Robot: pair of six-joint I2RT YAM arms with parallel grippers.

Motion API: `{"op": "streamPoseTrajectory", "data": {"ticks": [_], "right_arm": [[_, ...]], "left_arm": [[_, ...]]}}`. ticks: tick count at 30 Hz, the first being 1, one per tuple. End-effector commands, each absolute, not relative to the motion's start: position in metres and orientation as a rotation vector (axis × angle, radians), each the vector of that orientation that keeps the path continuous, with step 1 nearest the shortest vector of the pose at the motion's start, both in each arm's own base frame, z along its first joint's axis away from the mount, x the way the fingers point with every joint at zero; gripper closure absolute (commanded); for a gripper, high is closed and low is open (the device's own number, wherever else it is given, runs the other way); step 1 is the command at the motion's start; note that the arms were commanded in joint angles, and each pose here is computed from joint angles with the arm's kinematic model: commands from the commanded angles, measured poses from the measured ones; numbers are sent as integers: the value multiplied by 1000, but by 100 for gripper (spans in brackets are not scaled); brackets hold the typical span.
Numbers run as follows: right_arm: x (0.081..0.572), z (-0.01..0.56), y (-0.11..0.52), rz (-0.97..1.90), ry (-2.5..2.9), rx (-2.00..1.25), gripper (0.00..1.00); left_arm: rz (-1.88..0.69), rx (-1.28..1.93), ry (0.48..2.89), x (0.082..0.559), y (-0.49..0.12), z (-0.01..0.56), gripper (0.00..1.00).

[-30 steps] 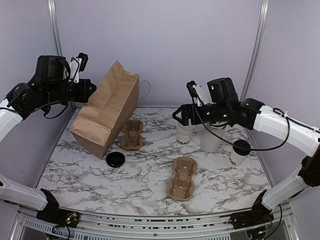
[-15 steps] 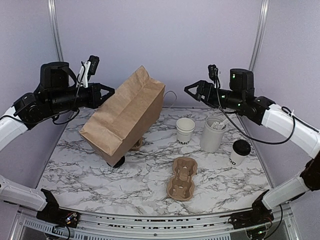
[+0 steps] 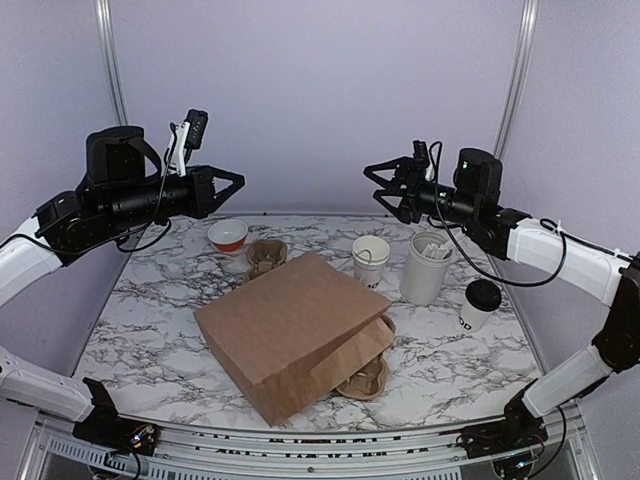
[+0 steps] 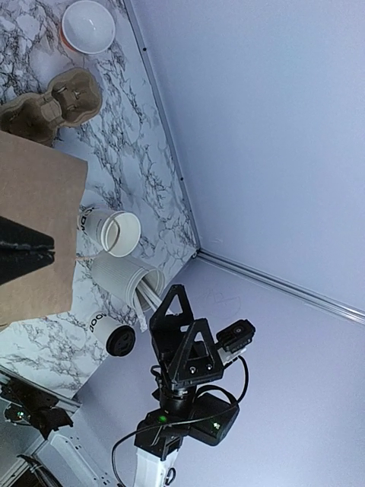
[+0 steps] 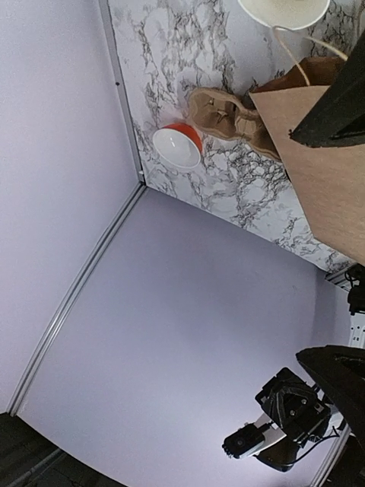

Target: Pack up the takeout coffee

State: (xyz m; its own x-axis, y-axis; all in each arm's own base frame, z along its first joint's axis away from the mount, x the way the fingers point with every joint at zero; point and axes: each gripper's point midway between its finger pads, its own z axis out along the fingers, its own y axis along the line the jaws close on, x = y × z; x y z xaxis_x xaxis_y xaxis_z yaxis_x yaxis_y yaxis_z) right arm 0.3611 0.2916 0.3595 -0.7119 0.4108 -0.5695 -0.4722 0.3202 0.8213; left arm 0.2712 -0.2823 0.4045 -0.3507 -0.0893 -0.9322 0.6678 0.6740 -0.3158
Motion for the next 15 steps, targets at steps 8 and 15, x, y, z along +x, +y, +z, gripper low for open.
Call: {"op": "streamPoseTrajectory", "data": {"ticks": [8,15], "right_arm": [[325,302,265,1110,2091,-253,13],[296,248,246,983,2274,-329,13]], "left_arm": [[-932,493,2036,264,-307,326,89],[-978,470,2130,244,-298,294,80]]}}
